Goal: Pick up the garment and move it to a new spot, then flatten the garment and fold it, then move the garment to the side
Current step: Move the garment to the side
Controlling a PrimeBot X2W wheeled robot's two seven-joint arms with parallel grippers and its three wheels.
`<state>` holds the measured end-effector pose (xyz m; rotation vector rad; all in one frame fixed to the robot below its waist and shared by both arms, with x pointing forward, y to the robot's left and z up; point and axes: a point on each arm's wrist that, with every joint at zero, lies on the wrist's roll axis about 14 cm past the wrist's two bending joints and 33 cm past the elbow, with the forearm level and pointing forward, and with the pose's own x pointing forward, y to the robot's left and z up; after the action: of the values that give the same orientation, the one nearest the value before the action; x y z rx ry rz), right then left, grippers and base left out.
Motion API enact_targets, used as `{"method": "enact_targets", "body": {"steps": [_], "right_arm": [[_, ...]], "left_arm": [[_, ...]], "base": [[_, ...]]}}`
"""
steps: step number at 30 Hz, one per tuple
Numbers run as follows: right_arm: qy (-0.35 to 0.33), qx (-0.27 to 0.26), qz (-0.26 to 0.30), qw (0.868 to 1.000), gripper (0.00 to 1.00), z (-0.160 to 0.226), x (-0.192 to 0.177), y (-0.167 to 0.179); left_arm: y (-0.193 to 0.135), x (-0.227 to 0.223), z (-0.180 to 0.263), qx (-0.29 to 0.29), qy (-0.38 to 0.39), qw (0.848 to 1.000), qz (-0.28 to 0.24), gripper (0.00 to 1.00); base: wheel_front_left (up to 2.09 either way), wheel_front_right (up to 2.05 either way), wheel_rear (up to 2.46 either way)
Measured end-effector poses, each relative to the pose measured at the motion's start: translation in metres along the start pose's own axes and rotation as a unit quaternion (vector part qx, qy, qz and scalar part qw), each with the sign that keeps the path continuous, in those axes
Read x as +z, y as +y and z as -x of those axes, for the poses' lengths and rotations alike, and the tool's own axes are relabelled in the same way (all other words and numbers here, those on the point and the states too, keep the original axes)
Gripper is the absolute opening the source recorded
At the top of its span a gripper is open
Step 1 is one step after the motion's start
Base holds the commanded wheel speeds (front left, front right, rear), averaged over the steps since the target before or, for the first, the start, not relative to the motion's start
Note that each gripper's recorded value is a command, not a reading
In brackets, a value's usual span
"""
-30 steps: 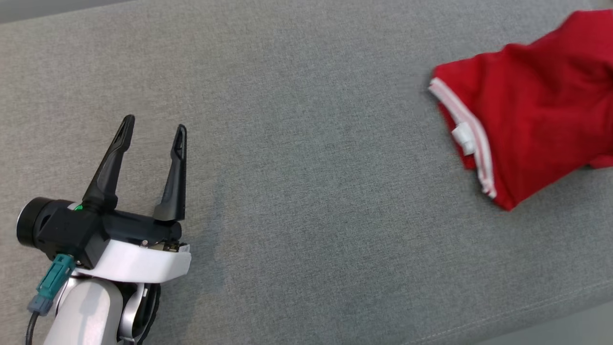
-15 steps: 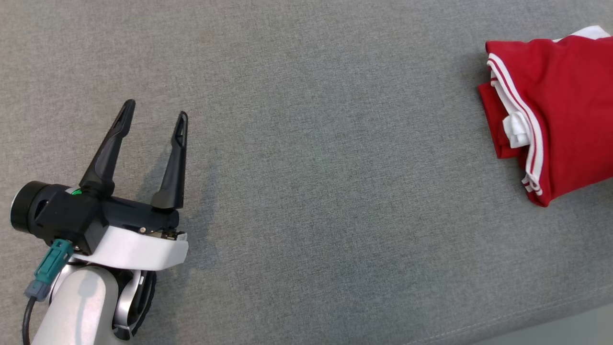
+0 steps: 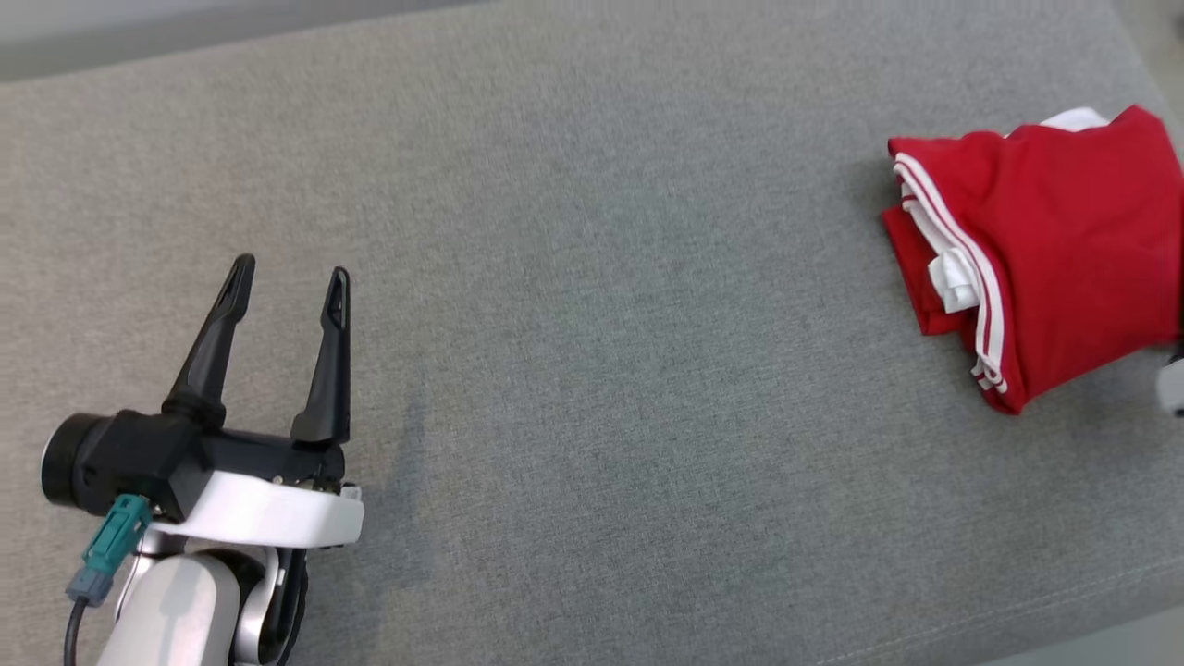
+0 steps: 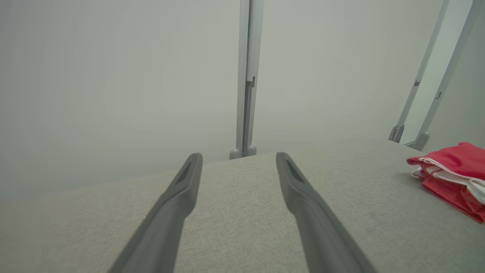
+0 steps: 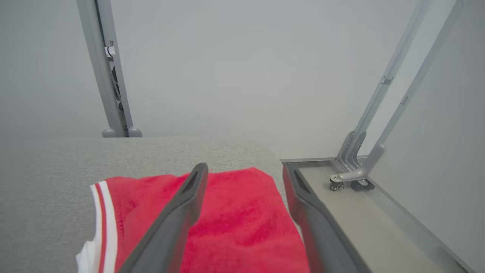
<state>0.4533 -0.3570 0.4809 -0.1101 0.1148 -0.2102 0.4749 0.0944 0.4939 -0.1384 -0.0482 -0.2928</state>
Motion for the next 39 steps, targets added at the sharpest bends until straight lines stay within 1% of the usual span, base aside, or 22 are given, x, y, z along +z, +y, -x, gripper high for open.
{"method": "enact_targets", "body": {"steps": [4, 6, 7, 9, 13, 17, 26, 33, 39], "right_arm": [[-0.043, 0.023, -0.033, 0.998, 1.0, 0.016, 0.024, 0.03], [-0.061, 0.039, -0.048, 0.996, 1.0, 0.025, 0.035, 0.048], [-0.073, 0.054, -0.061, 0.994, 1.0, 0.035, 0.044, 0.066], [-0.084, 0.068, -0.074, 0.991, 1.0, 0.044, 0.053, 0.083], [-0.092, 0.094, -0.092, 0.987, 1.0, 0.061, 0.065, 0.11], [-0.088, 0.118, -0.099, 0.984, 1.0, 0.074, 0.07, 0.13], [-0.075, 0.139, -0.108, 0.981, 1.0, 0.098, 0.068, 0.146], [-0.068, 0.139, -0.112, 0.982, 1.0, 0.123, 0.064, 0.142], [-0.073, 0.135, -0.112, 0.982, 1.0, 0.141, 0.068, 0.136]], "left_arm": [[0.002, 0.013, 0.012, 0.012, -0.009, 1.0, 0.0, 1.0], [0.005, 0.019, 0.019, 0.02, -0.013, 1.0, -0.002, 1.0], [0.008, 0.023, 0.027, 0.03, -0.014, 0.999, -0.005, 1.0], [0.012, 0.026, 0.036, 0.042, -0.015, 0.999, -0.006, 1.0], [0.023, 0.033, 0.054, 0.064, -0.017, 0.998, -0.012, 1.0], [0.028, 0.037, 0.072, 0.082, -0.017, 0.996, -0.014, 1.0], [0.038, 0.047, 0.099, 0.104, -0.017, 0.994, -0.021, 1.0], [0.032, 0.049, 0.117, 0.106, -0.012, 0.994, -0.019, 1.0], [0.029, 0.049, 0.132, 0.111, -0.006, 0.994, -0.02, 1.0]], "base": [[0.0, 0.0, 0.0], [0.0, 0.0, 0.0], [0.0, 0.0, 0.0], [0.0, 0.0, 0.0], [0.0, 0.0, 0.0], [0.0, 0.0, 0.0], [0.0, 0.0, 0.0], [0.0, 0.0, 0.0], [0.0, 0.0, 0.0]]}}
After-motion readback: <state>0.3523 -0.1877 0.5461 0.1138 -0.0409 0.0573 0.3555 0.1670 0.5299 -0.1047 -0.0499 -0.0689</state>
